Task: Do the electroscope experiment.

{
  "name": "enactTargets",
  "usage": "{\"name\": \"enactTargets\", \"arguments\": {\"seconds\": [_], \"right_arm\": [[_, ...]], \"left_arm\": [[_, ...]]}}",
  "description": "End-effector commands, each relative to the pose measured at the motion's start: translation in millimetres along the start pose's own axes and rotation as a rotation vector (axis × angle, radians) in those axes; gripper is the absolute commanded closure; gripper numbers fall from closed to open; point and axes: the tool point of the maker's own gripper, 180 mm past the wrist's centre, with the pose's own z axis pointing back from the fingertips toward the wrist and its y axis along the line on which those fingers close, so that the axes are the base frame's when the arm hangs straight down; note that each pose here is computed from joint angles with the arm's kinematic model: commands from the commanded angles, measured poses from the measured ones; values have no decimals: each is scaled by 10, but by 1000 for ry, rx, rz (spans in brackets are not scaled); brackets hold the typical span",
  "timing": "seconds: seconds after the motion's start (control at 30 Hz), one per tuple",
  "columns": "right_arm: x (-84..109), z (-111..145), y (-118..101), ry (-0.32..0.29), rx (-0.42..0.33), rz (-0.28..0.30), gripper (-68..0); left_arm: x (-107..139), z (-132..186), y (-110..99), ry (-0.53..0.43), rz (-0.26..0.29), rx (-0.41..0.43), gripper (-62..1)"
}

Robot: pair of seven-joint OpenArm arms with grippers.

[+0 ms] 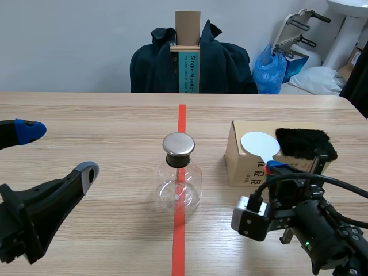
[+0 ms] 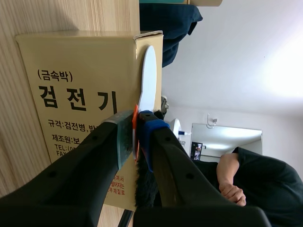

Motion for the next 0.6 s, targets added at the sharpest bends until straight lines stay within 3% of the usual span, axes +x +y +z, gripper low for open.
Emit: {"name": "enactTargets", "arguments": {"seconds": [0.0,0.1,0.23,0.4,0.57], "right_arm": [[-44,-37,-141,-5,-40,23,-8],[-47,-33,-208,-7,-76,28,-8],[-4,-2,-439,-49,-198,55,-8],[56,67,-786,-101,-360,103,-8],[16,138,-1250,-88,-517,112,-8]], "left_arm": [[73,-13,-40,-28,6,-11,-623],[73,-13,-40,-28,6,-11,-623],[73,-13,-40,-28,6,-11,-623],[71,-13,-40,-27,6,-11,-623],[32,-13,-37,-7,5,-11,-623]]}}
